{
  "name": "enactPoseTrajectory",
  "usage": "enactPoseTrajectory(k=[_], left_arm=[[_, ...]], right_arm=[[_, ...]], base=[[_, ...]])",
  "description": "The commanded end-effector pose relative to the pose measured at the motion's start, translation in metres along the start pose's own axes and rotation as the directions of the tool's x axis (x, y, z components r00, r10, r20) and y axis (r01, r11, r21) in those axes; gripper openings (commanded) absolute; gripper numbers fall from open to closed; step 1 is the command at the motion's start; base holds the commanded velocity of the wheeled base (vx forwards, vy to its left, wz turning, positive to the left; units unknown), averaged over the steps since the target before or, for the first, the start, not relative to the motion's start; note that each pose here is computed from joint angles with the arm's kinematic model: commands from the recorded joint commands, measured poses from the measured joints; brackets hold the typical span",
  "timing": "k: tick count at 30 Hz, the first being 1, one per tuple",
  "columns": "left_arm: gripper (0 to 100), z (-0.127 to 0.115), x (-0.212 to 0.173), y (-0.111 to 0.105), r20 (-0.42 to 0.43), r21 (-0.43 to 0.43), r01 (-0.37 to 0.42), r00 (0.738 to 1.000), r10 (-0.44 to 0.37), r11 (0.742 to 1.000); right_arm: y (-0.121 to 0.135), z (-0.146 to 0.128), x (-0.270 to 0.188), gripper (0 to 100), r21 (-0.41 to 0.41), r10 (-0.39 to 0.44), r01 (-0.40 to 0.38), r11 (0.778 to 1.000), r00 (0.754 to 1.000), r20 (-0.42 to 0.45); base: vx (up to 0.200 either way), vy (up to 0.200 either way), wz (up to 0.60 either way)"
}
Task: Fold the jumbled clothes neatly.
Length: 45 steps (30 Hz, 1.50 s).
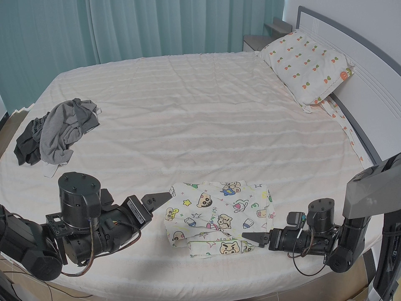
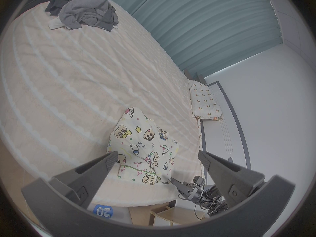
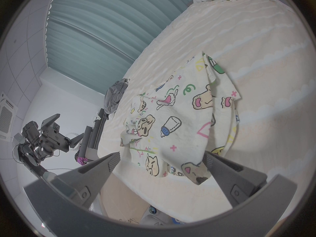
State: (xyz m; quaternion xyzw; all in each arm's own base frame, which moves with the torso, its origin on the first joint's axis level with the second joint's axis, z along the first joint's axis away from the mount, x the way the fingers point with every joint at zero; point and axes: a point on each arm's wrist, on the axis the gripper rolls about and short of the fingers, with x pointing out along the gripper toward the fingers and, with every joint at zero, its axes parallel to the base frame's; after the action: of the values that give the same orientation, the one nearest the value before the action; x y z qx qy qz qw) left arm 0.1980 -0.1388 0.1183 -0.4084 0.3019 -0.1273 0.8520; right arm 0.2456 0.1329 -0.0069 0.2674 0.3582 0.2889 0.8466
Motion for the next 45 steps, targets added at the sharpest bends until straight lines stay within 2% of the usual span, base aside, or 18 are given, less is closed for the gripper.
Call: enactPoseTrajectory(k=[1, 4, 5, 13, 15, 17, 19, 20, 25, 31, 36, 41, 45], left_arm=[[100, 0.000, 0.001, 0.001, -0.002, 0.000, -0.005, 1.000, 0.005, 1.000], [100, -0.001, 0.001, 0.001, -0.003, 0.000, -0.006, 1.000, 0.006, 1.000], [100, -0.001, 0.001, 0.001, -0.003, 0.000, -0.006, 1.000, 0.006, 1.000], [100, -0.001, 0.001, 0.002, -0.004, -0.001, -0.011, 1.000, 0.011, 1.000], [100, -0.001, 0.001, 0.003, -0.003, -0.002, -0.012, 1.000, 0.012, 1.000], [100, 0.001, 0.001, 0.003, 0.003, -0.005, -0.013, 1.000, 0.013, 1.000], [100, 0.001, 0.001, 0.003, 0.003, -0.005, -0.012, 1.000, 0.012, 1.000], [100, 0.001, 0.001, 0.003, 0.003, -0.005, -0.015, 1.000, 0.015, 1.000], [100, 0.001, 0.001, 0.004, 0.002, -0.005, -0.017, 1.000, 0.017, 1.000], [100, 0.001, 0.002, 0.004, 0.004, -0.006, -0.017, 1.000, 0.017, 1.000], [100, 0.001, 0.001, 0.004, 0.005, -0.006, -0.018, 1.000, 0.018, 1.000], [100, 0.001, 0.002, 0.004, 0.004, -0.006, -0.019, 1.000, 0.019, 1.000], [100, 0.001, 0.002, 0.004, 0.004, -0.006, -0.019, 1.000, 0.019, 1.000]], right_arm=[[-0.004, -0.003, 0.006, 100, 0.004, -0.009, 0.009, 1.000, 1.000, -0.011], [-0.007, -0.004, 0.010, 100, 0.008, -0.013, 0.013, 1.000, 1.000, -0.016], [-0.007, -0.004, 0.010, 0, 0.007, -0.012, 0.012, 1.000, 1.000, -0.015], [-0.011, -0.004, 0.000, 0, -0.005, -0.029, 0.029, 1.000, 1.000, -0.010], [-0.011, -0.002, -0.012, 0, 0.007, 0.006, -0.006, 1.000, 1.000, 0.009], [-0.016, 0.000, -0.024, 0, 0.017, 0.059, -0.058, 0.998, 0.998, -0.031], [-0.016, 0.000, -0.024, 0, 0.018, 0.062, -0.061, 0.998, 0.998, -0.032], [-0.023, 0.010, -0.034, 0, 0.037, 0.087, -0.087, 0.996, 0.996, -0.014], [-0.032, 0.016, -0.042, 0, 0.059, 0.079, -0.079, 0.995, 0.997, 0.009], [-0.033, 0.018, -0.046, 0, 0.065, 0.121, -0.121, 0.991, 0.993, -0.010], [-0.036, 0.019, -0.046, 0, 0.071, 0.117, -0.116, 0.991, 0.993, -0.005], [-0.046, 0.010, -0.041, 0, 0.117, 0.084, -0.077, 0.990, 0.995, -0.051], [-0.049, 0.010, -0.038, 0, 0.121, 0.080, -0.073, 0.990, 0.995, -0.053]], base=[[0.000, 0.000, 0.00], [0.000, 0.000, 0.00], [0.000, 0.000, 0.00], [0.000, 0.000, 0.00], [0.000, 0.000, 0.00], [0.000, 0.000, 0.00], [0.000, 0.000, 0.00], [0.000, 0.000, 0.00], [0.000, 0.000, 0.00], [0.000, 0.000, 0.00], [0.000, 0.000, 0.00], [0.000, 0.000, 0.00], [0.000, 0.000, 0.00]])
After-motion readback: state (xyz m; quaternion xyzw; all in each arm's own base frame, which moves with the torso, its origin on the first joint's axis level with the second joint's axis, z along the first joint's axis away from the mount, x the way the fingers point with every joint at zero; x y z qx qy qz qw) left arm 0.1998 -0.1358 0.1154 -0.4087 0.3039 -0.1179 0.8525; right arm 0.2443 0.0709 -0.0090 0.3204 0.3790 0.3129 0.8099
